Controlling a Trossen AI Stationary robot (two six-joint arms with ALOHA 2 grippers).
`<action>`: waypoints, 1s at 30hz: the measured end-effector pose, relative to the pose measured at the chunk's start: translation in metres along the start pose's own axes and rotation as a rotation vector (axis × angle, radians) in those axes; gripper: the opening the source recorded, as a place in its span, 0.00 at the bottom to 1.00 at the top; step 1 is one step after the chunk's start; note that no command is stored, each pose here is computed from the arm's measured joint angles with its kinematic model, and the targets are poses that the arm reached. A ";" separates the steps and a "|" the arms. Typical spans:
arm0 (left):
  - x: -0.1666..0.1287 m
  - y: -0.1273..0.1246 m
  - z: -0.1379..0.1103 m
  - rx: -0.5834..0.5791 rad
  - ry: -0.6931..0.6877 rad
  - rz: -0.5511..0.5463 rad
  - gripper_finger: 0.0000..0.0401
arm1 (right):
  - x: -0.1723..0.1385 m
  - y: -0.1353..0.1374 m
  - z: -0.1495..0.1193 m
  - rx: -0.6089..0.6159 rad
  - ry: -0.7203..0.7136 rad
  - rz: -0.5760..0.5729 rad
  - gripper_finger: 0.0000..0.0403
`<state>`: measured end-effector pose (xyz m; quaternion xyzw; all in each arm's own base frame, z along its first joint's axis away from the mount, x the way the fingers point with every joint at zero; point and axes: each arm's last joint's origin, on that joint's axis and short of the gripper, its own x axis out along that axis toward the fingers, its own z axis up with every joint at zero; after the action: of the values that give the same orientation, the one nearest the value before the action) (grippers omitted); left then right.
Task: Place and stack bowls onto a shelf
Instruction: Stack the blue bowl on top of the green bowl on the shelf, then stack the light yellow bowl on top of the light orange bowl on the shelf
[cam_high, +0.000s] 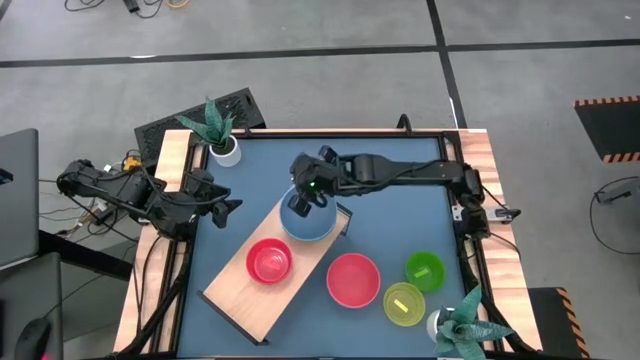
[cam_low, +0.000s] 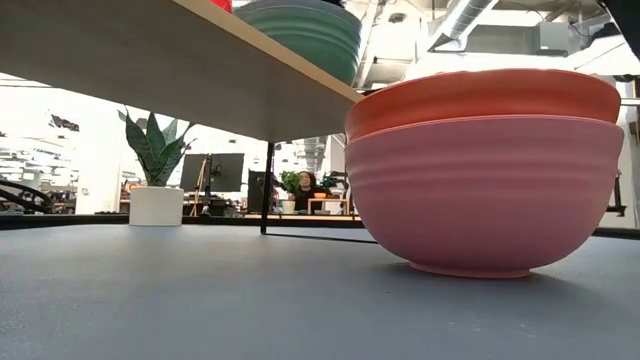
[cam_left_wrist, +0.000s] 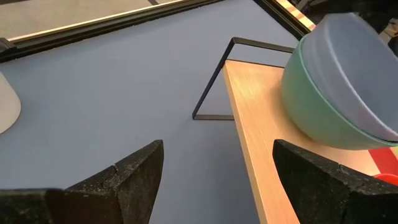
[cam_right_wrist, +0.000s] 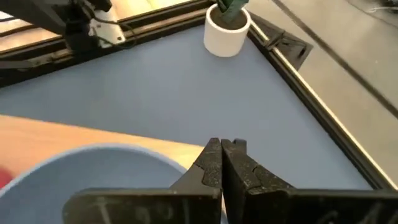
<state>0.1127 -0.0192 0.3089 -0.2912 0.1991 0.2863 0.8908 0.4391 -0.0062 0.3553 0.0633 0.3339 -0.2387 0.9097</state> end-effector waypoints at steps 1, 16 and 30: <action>0.000 0.000 0.000 0.000 0.000 0.000 0.71 | 0.002 0.001 -0.001 -0.001 -0.003 -0.009 0.05; 0.000 0.001 -0.001 0.010 0.017 0.005 0.71 | -0.101 -0.013 0.002 0.047 0.038 0.191 0.09; 0.000 0.001 -0.002 0.014 0.045 -0.012 0.71 | -0.151 0.047 -0.123 0.105 0.621 -0.039 0.37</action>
<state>0.1120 -0.0200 0.3071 -0.2924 0.2192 0.2732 0.8898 0.2902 0.1281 0.3547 0.1738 0.5841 -0.2423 0.7550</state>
